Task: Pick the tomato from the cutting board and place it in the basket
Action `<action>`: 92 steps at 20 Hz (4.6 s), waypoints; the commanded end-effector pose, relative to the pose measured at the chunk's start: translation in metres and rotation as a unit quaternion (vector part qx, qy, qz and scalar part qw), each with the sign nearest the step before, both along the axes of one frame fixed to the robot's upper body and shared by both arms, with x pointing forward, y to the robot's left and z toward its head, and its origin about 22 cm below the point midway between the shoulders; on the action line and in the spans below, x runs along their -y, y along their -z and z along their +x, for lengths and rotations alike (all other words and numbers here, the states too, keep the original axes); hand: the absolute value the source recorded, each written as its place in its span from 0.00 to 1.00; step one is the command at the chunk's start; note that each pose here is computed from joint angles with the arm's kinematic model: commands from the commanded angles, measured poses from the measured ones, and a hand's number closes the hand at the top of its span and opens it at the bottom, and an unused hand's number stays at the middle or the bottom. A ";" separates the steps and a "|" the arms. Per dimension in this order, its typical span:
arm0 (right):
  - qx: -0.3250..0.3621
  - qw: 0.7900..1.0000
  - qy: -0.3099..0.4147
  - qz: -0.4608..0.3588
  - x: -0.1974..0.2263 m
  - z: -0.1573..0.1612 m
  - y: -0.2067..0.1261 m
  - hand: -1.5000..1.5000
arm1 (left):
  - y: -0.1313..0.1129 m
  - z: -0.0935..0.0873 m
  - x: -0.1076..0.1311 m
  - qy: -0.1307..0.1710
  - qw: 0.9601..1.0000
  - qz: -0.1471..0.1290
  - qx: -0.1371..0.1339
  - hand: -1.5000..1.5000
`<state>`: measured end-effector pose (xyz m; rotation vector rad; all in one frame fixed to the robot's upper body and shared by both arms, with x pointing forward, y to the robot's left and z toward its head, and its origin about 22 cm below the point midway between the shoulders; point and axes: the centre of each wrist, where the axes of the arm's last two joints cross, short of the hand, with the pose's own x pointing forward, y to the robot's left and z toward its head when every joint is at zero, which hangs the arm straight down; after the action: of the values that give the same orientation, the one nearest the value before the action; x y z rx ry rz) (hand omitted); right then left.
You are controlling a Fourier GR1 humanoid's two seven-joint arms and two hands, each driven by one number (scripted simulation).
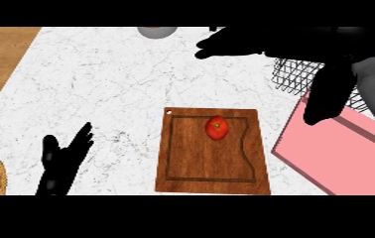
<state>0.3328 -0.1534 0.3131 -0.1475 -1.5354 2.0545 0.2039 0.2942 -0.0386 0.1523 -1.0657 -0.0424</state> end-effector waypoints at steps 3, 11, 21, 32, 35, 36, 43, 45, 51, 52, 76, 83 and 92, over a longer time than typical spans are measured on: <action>-0.003 0.998 -0.004 -0.057 0.003 0.007 -0.010 0.00 | 0.028 -0.022 0.001 0.007 1.000 0.002 -0.025 0.50; -0.027 0.999 -0.013 -0.040 0.007 0.012 0.041 0.00 | 0.013 -0.009 -0.009 -0.003 1.000 0.004 -0.021 0.50; -0.041 0.999 -0.019 -0.006 -0.009 0.005 0.105 0.00 | 0.002 0.004 -0.013 -0.014 1.000 -0.002 -0.025 0.50; -0.025 0.998 -0.005 -0.055 -0.035 0.002 0.171 0.00 | 0.016 -0.001 0.001 -0.011 0.999 0.002 -0.030 0.50; -0.029 0.998 -0.008 -0.054 -0.021 0.023 0.192 0.00 | 0.028 -0.001 -0.001 -0.006 1.000 0.000 -0.029 0.50; -0.036 0.998 -0.004 -0.045 -0.032 0.005 0.178 0.00 | 0.029 -0.017 0.004 -0.011 0.999 -0.001 -0.030 0.50; -0.020 0.999 -0.005 -0.038 -0.025 0.024 0.204 0.00 | 0.014 -0.001 0.013 -0.009 1.000 -0.004 -0.024 0.50; -0.028 0.999 -0.003 -0.035 -0.037 0.021 0.225 0.00 | 0.018 0.004 -0.009 -0.006 1.000 -0.007 -0.027 0.50; -0.028 0.999 -0.011 -0.027 -0.038 0.013 0.253 0.00 | 0.008 0.006 -0.012 0.001 1.000 -0.004 -0.015 0.50; -0.029 0.999 -0.016 -0.032 -0.031 0.009 0.254 0.00 | 0.017 0.012 -0.004 0.003 1.000 0.001 -0.022 0.50; -0.024 0.995 -0.004 -0.094 -0.050 0.019 0.289 0.00 | 0.022 -0.012 0.009 -0.006 0.999 -0.005 -0.032 0.50; 0.029 0.995 -0.053 -0.084 -0.042 0.007 0.307 1.00 | 0.014 0.000 0.006 -0.007 1.000 -0.005 -0.023 0.50; 0.053 0.994 -0.064 -0.077 -0.049 0.022 0.312 1.00 | 0.021 -0.017 -0.010 -0.006 1.000 -0.004 -0.016 0.50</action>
<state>0.3521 -0.1018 0.0094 -0.2328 -1.4764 2.2909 0.2026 0.2976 -0.0422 0.1469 -1.0885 -0.0421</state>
